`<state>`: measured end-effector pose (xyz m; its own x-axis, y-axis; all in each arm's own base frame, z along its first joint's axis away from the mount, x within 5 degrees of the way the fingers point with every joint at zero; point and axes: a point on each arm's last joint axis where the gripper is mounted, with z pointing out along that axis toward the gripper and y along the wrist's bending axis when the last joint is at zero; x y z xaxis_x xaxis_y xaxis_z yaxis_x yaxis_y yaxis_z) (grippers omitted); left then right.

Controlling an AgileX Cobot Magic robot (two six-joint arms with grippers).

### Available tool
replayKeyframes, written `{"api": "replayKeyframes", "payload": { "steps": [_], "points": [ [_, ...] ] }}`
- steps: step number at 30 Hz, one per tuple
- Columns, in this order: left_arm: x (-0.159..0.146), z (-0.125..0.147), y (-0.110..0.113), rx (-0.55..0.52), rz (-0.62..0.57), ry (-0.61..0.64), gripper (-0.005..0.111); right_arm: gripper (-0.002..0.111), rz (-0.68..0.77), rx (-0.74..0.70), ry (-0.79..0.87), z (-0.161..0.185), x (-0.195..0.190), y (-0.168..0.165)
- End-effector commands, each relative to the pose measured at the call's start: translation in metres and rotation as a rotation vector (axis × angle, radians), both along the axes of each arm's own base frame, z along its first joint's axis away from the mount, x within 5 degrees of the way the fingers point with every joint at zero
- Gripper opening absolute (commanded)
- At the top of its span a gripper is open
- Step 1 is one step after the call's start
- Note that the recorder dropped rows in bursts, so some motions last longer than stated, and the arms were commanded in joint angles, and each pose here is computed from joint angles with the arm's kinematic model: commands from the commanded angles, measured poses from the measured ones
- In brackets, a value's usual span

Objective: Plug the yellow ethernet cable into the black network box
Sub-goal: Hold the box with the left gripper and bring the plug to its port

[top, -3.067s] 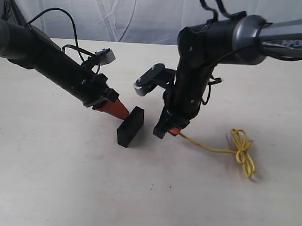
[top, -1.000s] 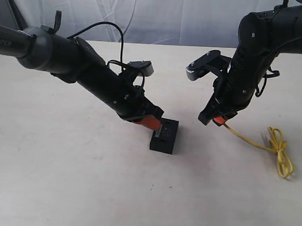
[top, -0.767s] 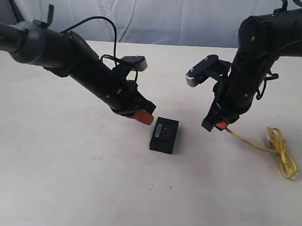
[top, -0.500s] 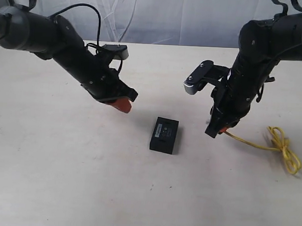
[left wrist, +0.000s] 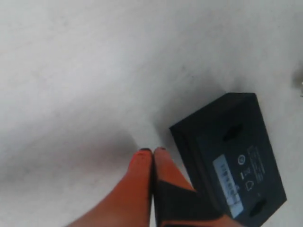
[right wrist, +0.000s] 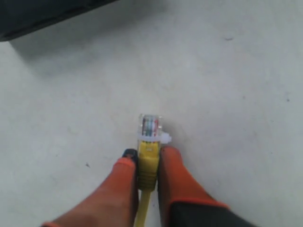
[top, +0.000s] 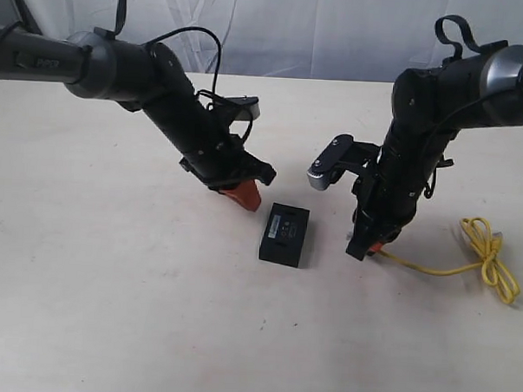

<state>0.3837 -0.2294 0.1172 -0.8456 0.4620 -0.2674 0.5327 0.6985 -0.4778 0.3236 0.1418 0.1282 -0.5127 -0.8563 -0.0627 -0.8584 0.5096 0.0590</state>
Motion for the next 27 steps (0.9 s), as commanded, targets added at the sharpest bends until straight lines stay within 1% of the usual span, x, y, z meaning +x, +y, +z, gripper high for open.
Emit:
{"api": "replayKeyframes", "payload": {
  "steps": [1, 5, 7, 10, 16, 19, 21, 24, 26, 27],
  "points": [
    [-0.005, -0.002, -0.013, -0.011, -0.016, 0.012, 0.0, -0.001, 0.004, 0.005, -0.003, 0.0, 0.001, 0.0],
    [-0.009, -0.001, -0.021, -0.022, -0.022, 0.008, 0.0, -0.001, -0.03, 0.068, 0.025, 0.001, -0.004, 0.011],
    [-0.012, -0.001, -0.025, -0.026, -0.029, 0.011, 0.0, -0.001, -0.004, 0.072, 0.035, 0.001, -0.007, 0.017],
    [-0.014, -0.001, -0.03, -0.03, -0.03, -0.001, 0.0, -0.001, -0.005, 0.07, 0.037, 0.001, -0.008, 0.019],
    [-0.014, -0.001, -0.031, -0.029, -0.031, -0.007, 0.0, -0.001, -0.112, 0.096, 0.101, 0.002, -0.013, 0.022],
    [-0.014, -0.001, -0.028, -0.002, -0.054, -0.016, 0.0, -0.001, -0.231, 0.109, 0.122, 0.003, -0.013, 0.024],
    [-0.01, 0.003, -0.022, 0.003, -0.049, -0.028, 0.0, -0.001, -0.258, 0.118, 0.123, 0.003, -0.013, 0.025],
    [-0.008, 0.01, -0.011, -0.003, -0.056, -0.01, 0.0, -0.001, -0.273, 0.127, 0.12, 0.003, -0.012, 0.025],
    [-0.007, 0.012, -0.006, -0.006, -0.087, -0.012, 0.0, -0.001, -0.275, 0.132, 0.105, 0.003, -0.011, 0.026],
    [-0.008, 0.012, -0.005, -0.011, -0.155, -0.038, 0.0, -0.001, -0.276, 0.133, 0.103, 0.003, -0.01, 0.026]
  ]
}}
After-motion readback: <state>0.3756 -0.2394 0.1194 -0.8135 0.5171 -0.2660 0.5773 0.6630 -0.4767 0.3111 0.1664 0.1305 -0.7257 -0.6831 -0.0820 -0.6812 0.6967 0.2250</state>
